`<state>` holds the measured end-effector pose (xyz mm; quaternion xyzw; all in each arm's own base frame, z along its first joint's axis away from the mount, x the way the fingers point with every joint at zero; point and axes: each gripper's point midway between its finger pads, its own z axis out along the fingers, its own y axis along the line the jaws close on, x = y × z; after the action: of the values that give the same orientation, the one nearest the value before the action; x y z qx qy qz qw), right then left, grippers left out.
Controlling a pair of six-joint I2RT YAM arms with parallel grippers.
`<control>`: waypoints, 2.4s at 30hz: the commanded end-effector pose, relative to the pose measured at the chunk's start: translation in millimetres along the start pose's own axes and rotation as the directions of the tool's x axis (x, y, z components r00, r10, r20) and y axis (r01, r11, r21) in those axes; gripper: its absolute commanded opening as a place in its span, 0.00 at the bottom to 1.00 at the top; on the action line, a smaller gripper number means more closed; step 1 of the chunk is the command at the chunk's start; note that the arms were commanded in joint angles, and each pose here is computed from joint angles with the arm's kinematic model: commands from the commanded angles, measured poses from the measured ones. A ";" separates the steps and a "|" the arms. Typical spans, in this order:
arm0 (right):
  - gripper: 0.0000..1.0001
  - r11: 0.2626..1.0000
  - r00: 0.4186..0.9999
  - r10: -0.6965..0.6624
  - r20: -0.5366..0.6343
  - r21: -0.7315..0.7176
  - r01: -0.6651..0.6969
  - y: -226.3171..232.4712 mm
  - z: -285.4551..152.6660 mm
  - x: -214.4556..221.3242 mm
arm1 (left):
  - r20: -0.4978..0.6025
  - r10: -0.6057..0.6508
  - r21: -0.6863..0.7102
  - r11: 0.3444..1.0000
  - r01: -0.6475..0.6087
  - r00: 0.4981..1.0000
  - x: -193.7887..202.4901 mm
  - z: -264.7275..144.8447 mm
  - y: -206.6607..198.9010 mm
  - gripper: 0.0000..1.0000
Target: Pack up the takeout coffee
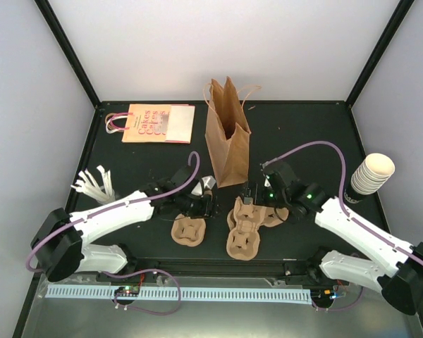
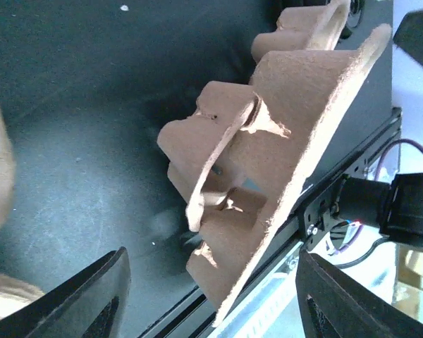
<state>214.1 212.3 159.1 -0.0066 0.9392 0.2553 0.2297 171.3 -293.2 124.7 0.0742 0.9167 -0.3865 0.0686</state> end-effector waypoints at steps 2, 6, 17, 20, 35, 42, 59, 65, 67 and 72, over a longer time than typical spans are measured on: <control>0.97 0.999 0.997 -0.009 0.079 0.039 0.006 -12.9 -15.6 -7.2 | 0.077 0.117 0.009 0.993 -0.118 0.990 -3.2 -5.9 -34.7 0.66; 1.00 0.998 0.994 -0.037 0.107 0.047 0.033 -13.5 -21.3 -11.8 | 0.095 0.142 0.015 0.989 -0.144 0.985 7.0 -3.6 -47.2 0.66; 1.00 0.991 0.975 -0.070 0.211 0.128 0.044 -26.3 -48.5 -27.9 | 0.073 0.163 -0.021 0.987 -0.162 0.984 22.7 20.5 -67.7 0.51; 1.00 0.992 0.972 -0.069 0.226 0.121 0.042 -26.6 -52.5 -28.4 | 0.060 0.141 -0.043 0.989 -0.139 0.988 21.5 28.9 -64.5 0.47; 1.00 0.993 0.967 -0.076 0.245 0.107 0.051 -24.7 -57.2 -29.9 | 0.089 0.112 -0.101 0.989 -0.103 0.990 9.8 41.7 -57.5 0.38; 1.00 0.994 0.968 -0.072 0.238 0.101 0.049 -24.4 -55.4 -28.4 | 0.103 0.106 -0.102 0.990 -0.095 0.989 3.8 45.8 -59.4 0.27; 1.00 0.995 0.972 -0.067 0.225 0.093 0.047 -26.8 -48.3 -22.9 | 0.099 0.089 0.019 0.996 -0.091 0.991 8.7 -29.9 -66.0 0.02; 1.00 0.993 0.973 -0.073 0.219 0.103 0.051 -28.0 -49.1 -22.3 | 0.071 0.069 0.027 0.997 -0.071 0.995 11.5 -61.0 -48.4 0.02; 1.00 0.993 0.973 -0.074 0.218 0.102 0.053 -27.9 -48.8 -22.1 | 0.021 0.073 0.027 0.997 -0.073 0.997 19.0 -73.3 -36.8 0.02; 1.00 0.994 0.976 -0.075 0.205 0.093 0.057 -26.2 -44.5 -20.2 | -0.002 0.037 -0.035 0.999 -0.037 0.999 27.8 -104.7 -2.0 0.02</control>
<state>214.7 163.4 191.1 0.0018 0.9202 0.2019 0.3353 162.0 -246.1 198.4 0.0651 0.9127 -0.3850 0.1203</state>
